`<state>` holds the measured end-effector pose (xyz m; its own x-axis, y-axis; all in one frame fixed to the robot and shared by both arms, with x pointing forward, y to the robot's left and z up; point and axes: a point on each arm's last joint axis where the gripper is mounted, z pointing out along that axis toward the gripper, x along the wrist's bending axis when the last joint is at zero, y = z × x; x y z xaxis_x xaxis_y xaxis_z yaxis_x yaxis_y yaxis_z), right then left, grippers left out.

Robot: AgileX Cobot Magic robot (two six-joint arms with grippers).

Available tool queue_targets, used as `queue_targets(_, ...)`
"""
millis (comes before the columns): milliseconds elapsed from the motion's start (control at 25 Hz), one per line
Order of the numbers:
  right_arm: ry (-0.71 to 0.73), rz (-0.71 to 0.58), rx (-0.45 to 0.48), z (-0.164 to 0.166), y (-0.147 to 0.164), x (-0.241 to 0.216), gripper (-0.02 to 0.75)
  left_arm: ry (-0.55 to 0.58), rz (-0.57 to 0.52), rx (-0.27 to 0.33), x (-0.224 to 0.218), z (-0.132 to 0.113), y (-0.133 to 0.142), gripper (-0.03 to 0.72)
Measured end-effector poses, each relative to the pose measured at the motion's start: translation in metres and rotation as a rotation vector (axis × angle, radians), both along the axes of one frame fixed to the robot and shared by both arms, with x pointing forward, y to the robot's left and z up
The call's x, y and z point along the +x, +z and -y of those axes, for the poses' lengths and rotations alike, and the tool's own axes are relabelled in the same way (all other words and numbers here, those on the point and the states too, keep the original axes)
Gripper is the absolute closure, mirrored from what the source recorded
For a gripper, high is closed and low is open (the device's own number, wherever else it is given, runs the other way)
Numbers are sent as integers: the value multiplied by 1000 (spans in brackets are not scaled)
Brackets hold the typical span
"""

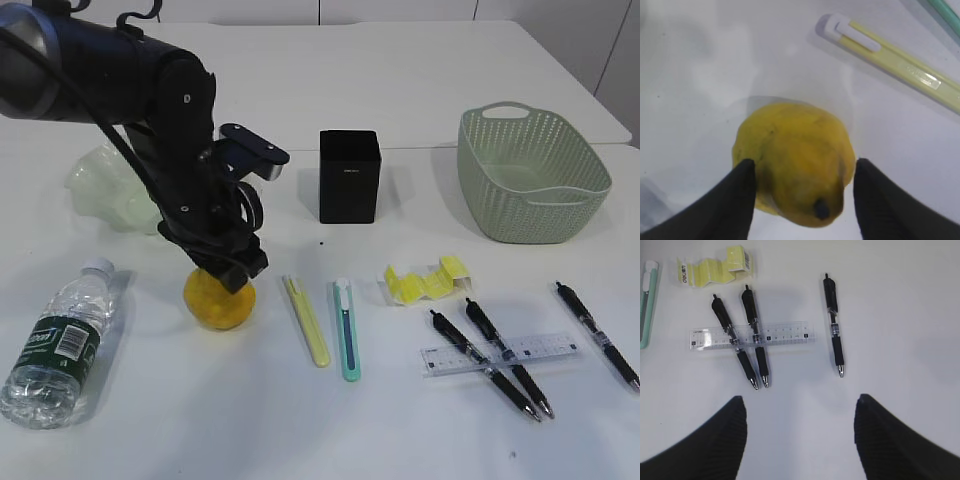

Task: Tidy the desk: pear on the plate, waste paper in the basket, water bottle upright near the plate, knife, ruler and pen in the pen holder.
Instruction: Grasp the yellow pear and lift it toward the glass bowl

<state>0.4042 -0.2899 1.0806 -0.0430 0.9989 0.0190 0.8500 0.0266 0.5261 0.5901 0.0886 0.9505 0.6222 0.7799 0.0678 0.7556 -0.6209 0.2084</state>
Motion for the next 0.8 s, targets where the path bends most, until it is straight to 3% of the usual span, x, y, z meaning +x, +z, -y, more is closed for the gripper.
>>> queue_targets(160,0,1,0,0,0,0,239,-8,10,12,1,-1,1,394)
queue_targets(240,0,1,-1,0,0,0,239,-10,14,15,2,-1,2,420)
queue_targets(560,0,2,-3,0,0,0,240,-19,16,39,3,-2,5,430)
queue_targets(680,0,-2,-3,0,-1,1,240,-19,54,49,10,-1,21,430)
queue_targets(800,0,-22,-5,0,-4,4,240,31,113,18,23,-3,42,430)
